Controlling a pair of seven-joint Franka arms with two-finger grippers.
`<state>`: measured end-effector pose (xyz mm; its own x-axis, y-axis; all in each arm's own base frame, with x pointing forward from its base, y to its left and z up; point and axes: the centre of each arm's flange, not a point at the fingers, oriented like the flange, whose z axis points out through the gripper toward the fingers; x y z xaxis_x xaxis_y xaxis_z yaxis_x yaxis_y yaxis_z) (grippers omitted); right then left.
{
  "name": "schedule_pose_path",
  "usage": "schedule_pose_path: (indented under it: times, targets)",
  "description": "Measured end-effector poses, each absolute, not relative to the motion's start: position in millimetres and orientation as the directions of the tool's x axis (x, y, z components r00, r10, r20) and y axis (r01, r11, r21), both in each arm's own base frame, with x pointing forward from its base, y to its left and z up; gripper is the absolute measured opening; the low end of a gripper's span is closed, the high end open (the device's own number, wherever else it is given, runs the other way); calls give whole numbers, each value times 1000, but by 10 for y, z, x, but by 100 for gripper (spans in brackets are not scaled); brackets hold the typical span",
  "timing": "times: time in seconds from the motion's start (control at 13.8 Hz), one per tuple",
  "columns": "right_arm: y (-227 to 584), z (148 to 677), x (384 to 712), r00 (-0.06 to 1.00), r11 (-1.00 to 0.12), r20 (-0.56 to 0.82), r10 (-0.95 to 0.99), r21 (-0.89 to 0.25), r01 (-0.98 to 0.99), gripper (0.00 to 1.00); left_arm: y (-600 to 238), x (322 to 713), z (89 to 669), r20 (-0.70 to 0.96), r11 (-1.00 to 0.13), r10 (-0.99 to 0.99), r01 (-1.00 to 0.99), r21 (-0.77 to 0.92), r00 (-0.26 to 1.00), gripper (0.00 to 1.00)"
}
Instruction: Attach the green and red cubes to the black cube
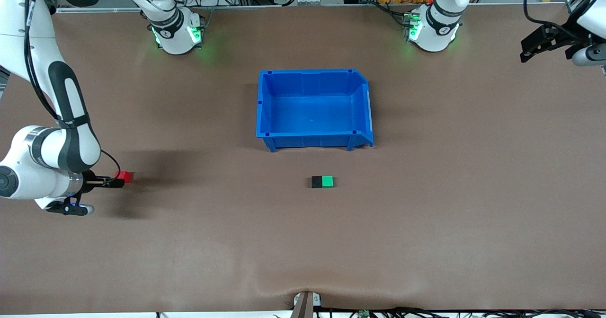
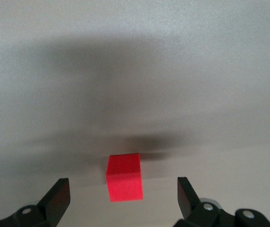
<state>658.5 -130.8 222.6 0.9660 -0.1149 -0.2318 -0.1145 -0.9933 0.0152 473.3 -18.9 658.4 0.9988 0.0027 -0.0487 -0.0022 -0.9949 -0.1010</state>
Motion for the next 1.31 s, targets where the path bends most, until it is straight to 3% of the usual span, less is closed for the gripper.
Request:
schedule_pose_path:
  times: [0.87, 1.31]
  targets:
    - [-1296, 2000, 6570, 963, -994, -246, -107, 12, -107, 91, -218, 4827, 6538, -21, -995, -11, -13, -100, 1000, 100]
    - [-1286, 1914, 6553, 960, -994, -258, -104, 10, -105, 76, -221, 5189, 6513, -11, -995, -40, -41, -90, 999, 100]
